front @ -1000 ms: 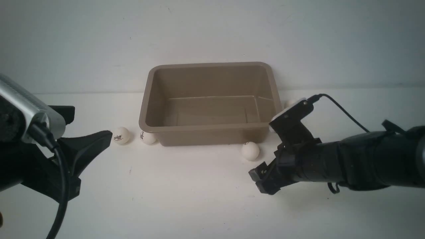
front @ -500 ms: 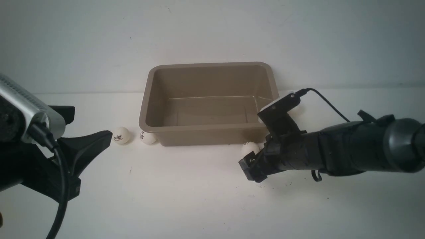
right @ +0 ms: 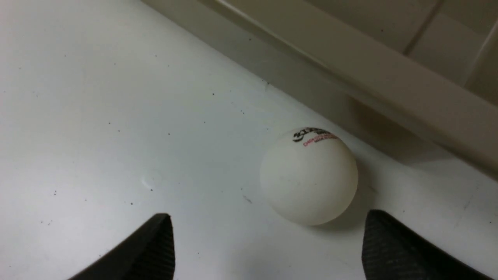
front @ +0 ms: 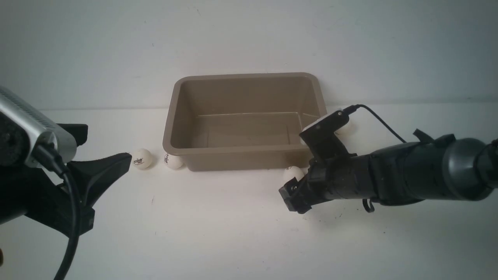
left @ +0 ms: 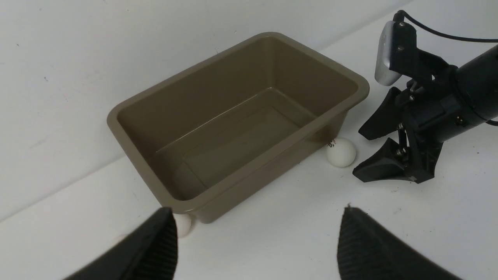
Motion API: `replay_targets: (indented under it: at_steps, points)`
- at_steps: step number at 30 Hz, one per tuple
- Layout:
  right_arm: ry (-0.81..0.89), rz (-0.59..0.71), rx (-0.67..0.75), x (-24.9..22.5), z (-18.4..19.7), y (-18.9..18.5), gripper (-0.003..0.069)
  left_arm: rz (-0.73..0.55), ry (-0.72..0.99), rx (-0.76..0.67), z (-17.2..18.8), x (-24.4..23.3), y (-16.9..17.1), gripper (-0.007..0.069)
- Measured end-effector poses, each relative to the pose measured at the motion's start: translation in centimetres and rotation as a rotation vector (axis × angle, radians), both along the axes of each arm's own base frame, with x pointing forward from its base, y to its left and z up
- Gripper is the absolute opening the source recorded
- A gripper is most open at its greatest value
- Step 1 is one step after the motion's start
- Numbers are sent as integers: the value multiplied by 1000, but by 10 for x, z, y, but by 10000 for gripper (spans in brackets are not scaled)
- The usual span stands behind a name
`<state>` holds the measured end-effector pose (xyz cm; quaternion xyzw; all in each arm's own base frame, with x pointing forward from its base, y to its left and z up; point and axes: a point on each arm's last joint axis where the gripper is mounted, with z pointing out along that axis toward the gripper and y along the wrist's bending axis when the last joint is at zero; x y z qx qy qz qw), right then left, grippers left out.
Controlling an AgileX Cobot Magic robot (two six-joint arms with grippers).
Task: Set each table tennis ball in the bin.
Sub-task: Use the right arm to clamp the table tennis ball closest to it
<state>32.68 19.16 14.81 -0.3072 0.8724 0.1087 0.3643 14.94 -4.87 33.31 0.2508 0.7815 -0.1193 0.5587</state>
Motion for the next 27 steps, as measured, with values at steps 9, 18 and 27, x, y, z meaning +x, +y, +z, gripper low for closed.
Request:
replay_targets:
  at_steps: [9,18,27]
  points:
    - [-5,10,22,2,4,3,588,-1,-1,2,0,0,0,499]
    - [28,-78,118,1,14,4,588,-2,-3,6,0,0,0,499]
    - [91,-198,203,3,15,3,588,-2,-3,6,0,0,0,499]
